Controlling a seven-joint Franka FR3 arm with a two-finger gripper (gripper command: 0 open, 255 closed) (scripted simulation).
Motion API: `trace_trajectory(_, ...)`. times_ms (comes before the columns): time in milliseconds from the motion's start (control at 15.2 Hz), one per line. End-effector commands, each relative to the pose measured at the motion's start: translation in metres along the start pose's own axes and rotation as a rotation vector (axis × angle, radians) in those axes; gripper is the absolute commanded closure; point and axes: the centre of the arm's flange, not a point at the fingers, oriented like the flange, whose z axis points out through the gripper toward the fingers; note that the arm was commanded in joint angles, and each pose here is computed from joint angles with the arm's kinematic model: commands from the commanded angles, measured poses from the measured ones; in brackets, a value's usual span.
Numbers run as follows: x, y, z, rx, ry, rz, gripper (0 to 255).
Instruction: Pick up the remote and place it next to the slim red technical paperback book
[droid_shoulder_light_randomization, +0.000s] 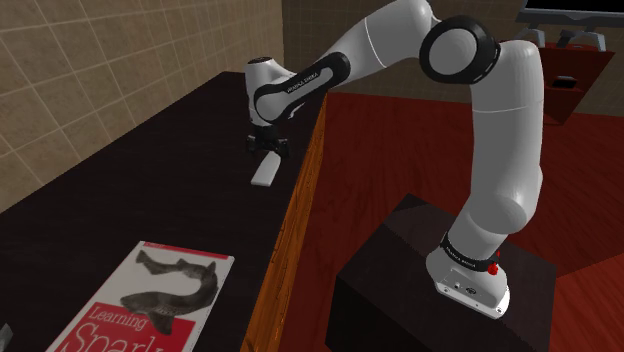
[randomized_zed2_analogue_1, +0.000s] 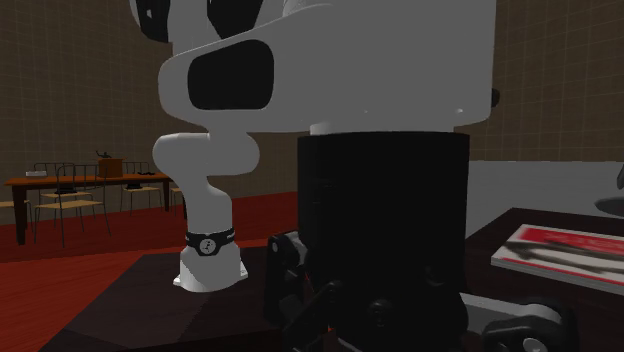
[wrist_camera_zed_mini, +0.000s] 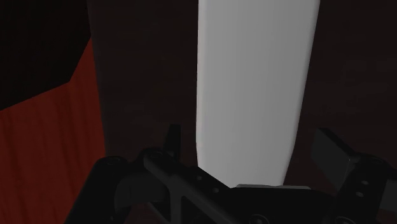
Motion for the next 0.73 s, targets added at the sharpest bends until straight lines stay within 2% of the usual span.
trace_trajectory(0, 0.0001, 0.0006, 0.0042, 0.001, 0.000, 0.000, 0)
trace_trajectory(462, 0.0001, 0.0006, 0.0042, 0.000, 0.000, 0.000, 0)
trace_trajectory(528, 0.0001, 0.0006, 0.0042, 0.000, 0.000, 0.000, 255)
trace_trajectory(660, 0.0001, 0.0006, 0.0042, 0.000, 0.000, 0.000, 255)
